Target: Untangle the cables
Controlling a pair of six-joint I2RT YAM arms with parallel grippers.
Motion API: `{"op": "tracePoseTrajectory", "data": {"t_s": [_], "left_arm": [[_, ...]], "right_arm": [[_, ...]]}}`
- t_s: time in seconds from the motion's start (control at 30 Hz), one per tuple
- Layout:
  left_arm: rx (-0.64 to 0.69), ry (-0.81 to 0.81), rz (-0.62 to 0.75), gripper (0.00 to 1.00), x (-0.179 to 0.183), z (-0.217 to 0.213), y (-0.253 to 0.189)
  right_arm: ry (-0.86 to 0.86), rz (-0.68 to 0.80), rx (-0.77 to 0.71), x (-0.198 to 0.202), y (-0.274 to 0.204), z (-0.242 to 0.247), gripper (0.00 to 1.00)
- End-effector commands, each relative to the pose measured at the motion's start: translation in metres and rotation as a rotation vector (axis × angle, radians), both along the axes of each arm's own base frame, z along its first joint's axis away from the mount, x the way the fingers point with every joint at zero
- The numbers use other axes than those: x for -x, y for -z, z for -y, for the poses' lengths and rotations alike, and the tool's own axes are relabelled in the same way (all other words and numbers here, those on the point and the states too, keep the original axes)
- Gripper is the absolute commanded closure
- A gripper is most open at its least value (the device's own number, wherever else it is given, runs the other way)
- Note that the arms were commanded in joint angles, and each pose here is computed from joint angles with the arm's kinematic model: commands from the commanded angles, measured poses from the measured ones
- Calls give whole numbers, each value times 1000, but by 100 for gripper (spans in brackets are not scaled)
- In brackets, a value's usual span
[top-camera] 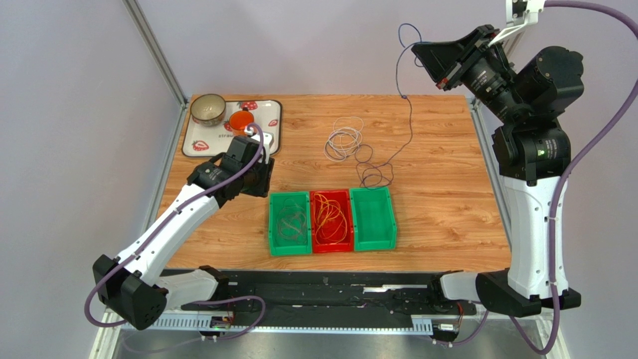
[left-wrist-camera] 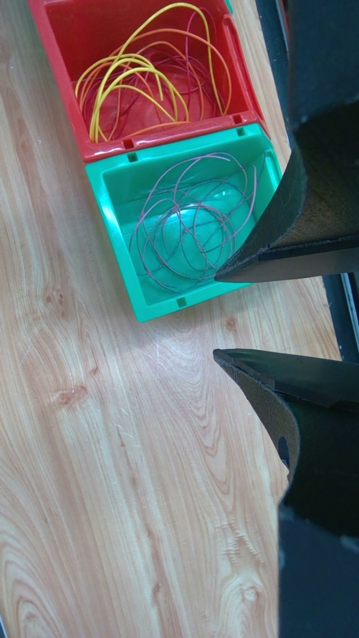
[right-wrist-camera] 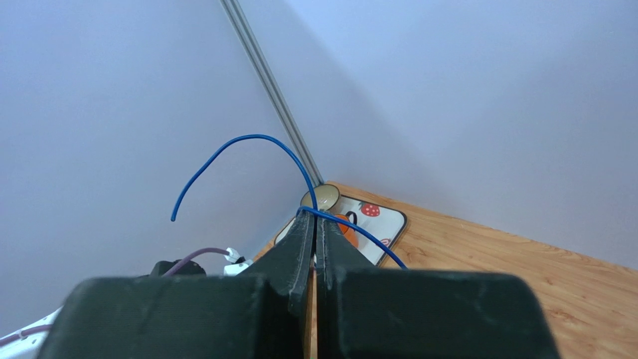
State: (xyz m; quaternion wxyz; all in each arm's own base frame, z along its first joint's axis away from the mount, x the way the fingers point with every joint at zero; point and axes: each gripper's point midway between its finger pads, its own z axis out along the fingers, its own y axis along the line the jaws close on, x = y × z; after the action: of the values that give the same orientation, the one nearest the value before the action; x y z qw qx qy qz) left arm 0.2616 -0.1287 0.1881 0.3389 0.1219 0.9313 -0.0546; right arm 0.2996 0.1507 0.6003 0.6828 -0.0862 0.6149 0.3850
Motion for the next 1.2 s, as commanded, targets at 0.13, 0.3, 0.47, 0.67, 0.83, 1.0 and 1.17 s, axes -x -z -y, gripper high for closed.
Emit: {"op": "tracePoseTrajectory", "data": {"t_s": [0.13,0.3,0.47,0.67,0.83,1.0,1.17], "left_arm": [[10,12,43,53,-2,-1,-11],[26,32,42,51,-1,3,-12],[138,99,53,41,3,25,-26],[448,201,40,36,5,83,-53],[598,304,96,36,-11,138,-73],[668,386,129,37,-57,194,-80],[773,421,114,40,-83,231,-79]], "right_arm": [[-114,1,3,9,8,-16,100],[-112,-76,28,-9,37,-19,100],[74,-164,60,-42,69,2,100],[40,-230,133,-46,92,-7,100],[148,-205,235,-44,101,-2,100],[117,-226,231,-40,120,-8,100],[121,-339,188,-56,199,-14,100]]}}
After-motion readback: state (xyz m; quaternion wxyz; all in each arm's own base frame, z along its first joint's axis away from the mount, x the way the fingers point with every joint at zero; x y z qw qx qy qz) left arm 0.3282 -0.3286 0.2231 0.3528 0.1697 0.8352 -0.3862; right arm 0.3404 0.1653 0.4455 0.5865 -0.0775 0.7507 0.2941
